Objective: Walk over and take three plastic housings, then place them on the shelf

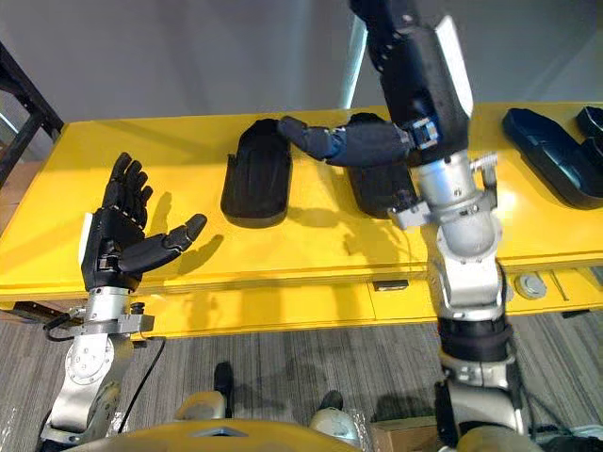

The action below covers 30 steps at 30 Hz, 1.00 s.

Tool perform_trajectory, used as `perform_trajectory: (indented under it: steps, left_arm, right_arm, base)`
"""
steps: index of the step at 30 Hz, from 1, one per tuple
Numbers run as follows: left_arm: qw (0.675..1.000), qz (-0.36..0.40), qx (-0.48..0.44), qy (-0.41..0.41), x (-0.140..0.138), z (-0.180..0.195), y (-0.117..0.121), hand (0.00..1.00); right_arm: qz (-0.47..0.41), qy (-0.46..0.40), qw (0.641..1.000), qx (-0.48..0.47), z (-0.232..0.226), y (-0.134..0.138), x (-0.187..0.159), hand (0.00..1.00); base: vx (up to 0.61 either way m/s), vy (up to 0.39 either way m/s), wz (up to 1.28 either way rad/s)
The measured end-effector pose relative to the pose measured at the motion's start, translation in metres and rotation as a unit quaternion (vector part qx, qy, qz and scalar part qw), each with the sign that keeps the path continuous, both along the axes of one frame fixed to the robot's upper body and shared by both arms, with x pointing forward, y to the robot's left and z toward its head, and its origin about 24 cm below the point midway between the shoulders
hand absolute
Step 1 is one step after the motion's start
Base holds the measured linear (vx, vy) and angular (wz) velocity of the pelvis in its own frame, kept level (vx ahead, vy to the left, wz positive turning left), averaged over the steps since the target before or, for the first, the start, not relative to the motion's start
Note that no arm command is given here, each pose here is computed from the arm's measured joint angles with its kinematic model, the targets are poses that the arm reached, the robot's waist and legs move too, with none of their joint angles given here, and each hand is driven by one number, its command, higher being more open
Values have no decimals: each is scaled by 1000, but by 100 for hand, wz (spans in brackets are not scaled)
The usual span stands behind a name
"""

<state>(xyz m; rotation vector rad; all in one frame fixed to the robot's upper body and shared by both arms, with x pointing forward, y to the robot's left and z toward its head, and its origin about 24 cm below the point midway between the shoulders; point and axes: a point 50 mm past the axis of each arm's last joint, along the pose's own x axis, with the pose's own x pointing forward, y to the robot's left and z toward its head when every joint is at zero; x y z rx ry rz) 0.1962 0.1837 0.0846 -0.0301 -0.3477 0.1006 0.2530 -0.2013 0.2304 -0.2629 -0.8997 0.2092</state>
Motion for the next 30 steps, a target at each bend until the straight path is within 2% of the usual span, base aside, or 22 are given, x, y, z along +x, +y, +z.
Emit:
perform_trajectory:
  steps: [6, 8, 14, 19, 23, 28, 30]
  left_arm:
    - [999, 15, -37, -16, -6, 1, -2, 100]
    - [996, 9, -74, -52, -9, 13, -4, 100]
    - [976, -37, -145, -156, -19, 45, -13, 100]
    - [972, -80, -163, -150, -19, 43, -24, 100]
    - [974, -82, -161, -137, -14, 39, -27, 100]
    - [978, -28, -177, -111, -14, 33, -21, 100]
    - [978, -34, -175, -106, -14, 31, -19, 100]
  right_arm:
    - [-127, 68, 985, 95, -52, -27, -20, 100]
    - [-165, 88, 972, 142, -68, -34, -30, 100]
    - [-235, 138, 939, 209, -98, -40, -57, 100]
    - [-268, 197, 917, 221, -121, -44, -82, 100]
    - [-261, 230, 902, 257, -133, -51, -95, 100]
    - [-169, 255, 913, 270, -137, -44, -90, 100]
    - [-133, 265, 920, 257, -140, -35, -81, 100]
  base:
    - [-7, -10, -18]
    - [32, -8, -23]
    - [55, 10, -54]
    - [34, 12, -81]
    - [49, -8, -101]
    - [-12, 57, -153]
    - [-49, 149, -93]
